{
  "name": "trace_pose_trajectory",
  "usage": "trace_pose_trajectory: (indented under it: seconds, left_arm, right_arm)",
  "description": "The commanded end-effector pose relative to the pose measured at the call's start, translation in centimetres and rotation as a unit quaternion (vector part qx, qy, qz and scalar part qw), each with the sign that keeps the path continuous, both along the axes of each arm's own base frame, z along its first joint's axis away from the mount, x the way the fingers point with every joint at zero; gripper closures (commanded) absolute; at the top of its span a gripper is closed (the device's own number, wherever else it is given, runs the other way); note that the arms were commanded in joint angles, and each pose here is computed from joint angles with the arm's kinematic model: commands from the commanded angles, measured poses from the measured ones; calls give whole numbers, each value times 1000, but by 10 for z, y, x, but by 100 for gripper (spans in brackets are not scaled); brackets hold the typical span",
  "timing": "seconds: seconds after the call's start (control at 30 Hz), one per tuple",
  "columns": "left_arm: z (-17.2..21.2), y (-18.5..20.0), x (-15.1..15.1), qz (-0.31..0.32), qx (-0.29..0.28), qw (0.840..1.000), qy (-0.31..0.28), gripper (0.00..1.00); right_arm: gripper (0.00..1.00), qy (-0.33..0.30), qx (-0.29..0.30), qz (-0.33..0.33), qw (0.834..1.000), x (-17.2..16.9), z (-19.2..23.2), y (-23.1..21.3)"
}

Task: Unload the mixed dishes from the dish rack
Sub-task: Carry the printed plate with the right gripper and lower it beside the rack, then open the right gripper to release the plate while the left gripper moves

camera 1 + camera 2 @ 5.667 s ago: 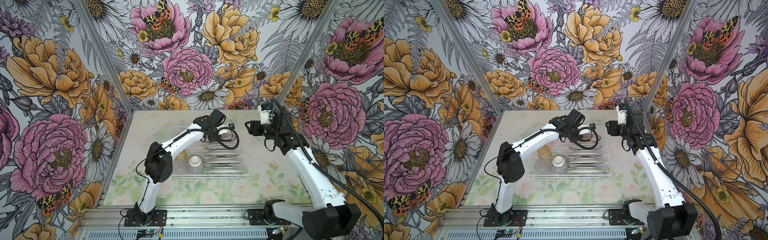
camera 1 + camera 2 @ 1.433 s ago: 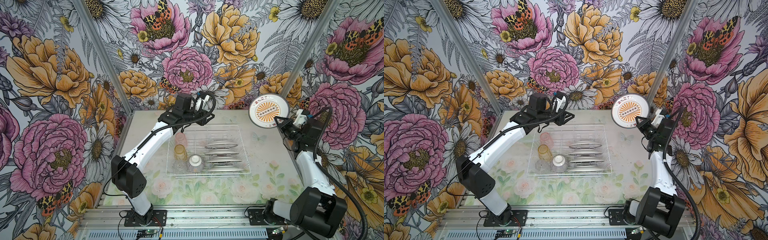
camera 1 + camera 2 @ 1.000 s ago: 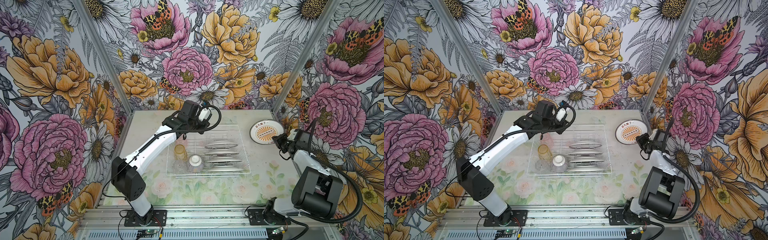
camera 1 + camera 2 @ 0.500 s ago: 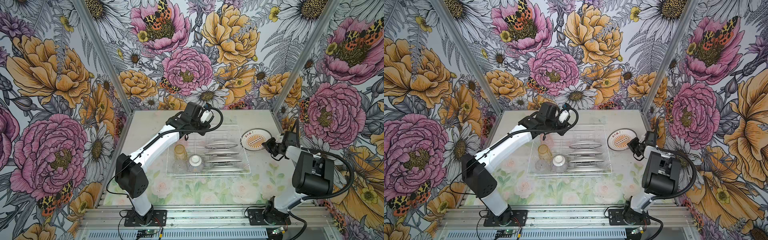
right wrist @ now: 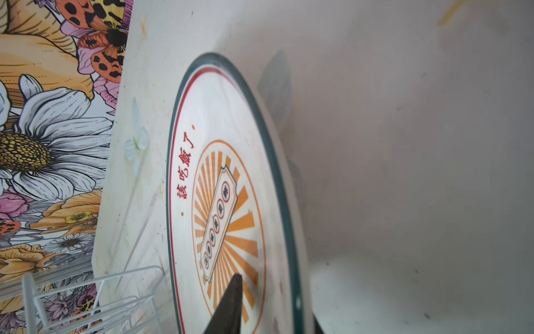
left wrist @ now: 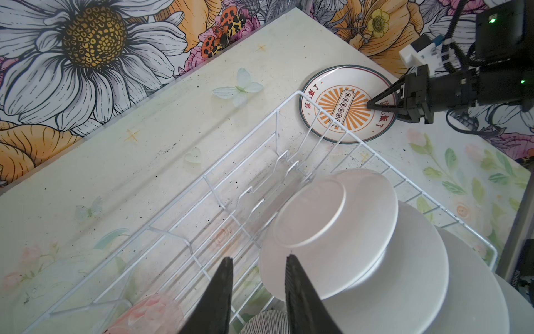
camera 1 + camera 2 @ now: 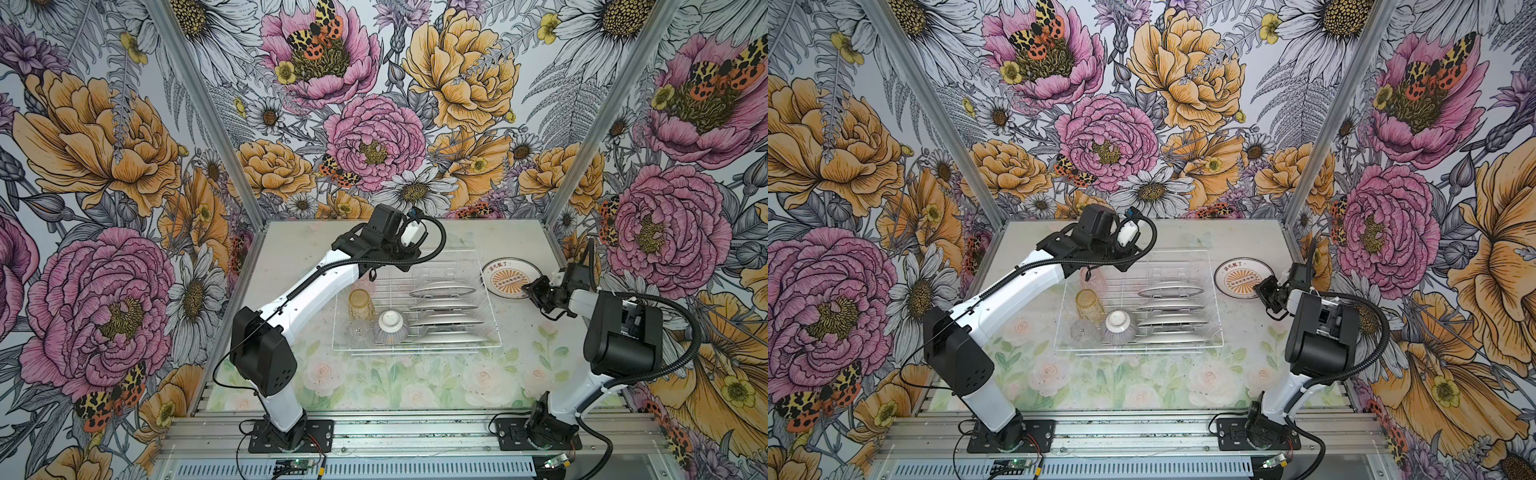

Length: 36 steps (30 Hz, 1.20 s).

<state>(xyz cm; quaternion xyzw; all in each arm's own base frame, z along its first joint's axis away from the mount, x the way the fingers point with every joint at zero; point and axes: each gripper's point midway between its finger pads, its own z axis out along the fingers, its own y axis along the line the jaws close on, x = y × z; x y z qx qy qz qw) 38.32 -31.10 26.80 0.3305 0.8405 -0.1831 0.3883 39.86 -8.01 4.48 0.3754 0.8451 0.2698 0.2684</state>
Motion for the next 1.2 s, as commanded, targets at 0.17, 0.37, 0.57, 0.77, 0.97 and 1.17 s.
trace_pose_trajectory:
  seconds: [0.17, 0.37, 0.57, 0.77, 0.97, 1.17]
  left_arm:
    - [-7, -2, 0, -7, 16, 1000, 1, 68]
    - [-11, 0, -2, -10, 22, 1000, 3, 68]
    - [-14, 0, -6, -13, 30, 999, 6, 68]
    - [-18, 0, -11, -23, 38, 999, 7, 68]
    - [-21, -12, -36, -83, 81, 993, -8, 67]
    - [-22, -28, -68, -150, 139, 978, -43, 66]
  right_arm:
    - [65, 34, -16, 2, 999, -18, -20, 0]
    - [63, 52, -23, 5, 998, -30, -27, 1]
    - [49, 65, -35, 5, 997, -40, -24, 1]
    - [47, 67, -53, 3, 996, -55, -10, 1]
    - [46, 66, -108, 25, 992, -76, 28, -3]
    - [44, 38, -178, 54, 982, -78, 98, -6]
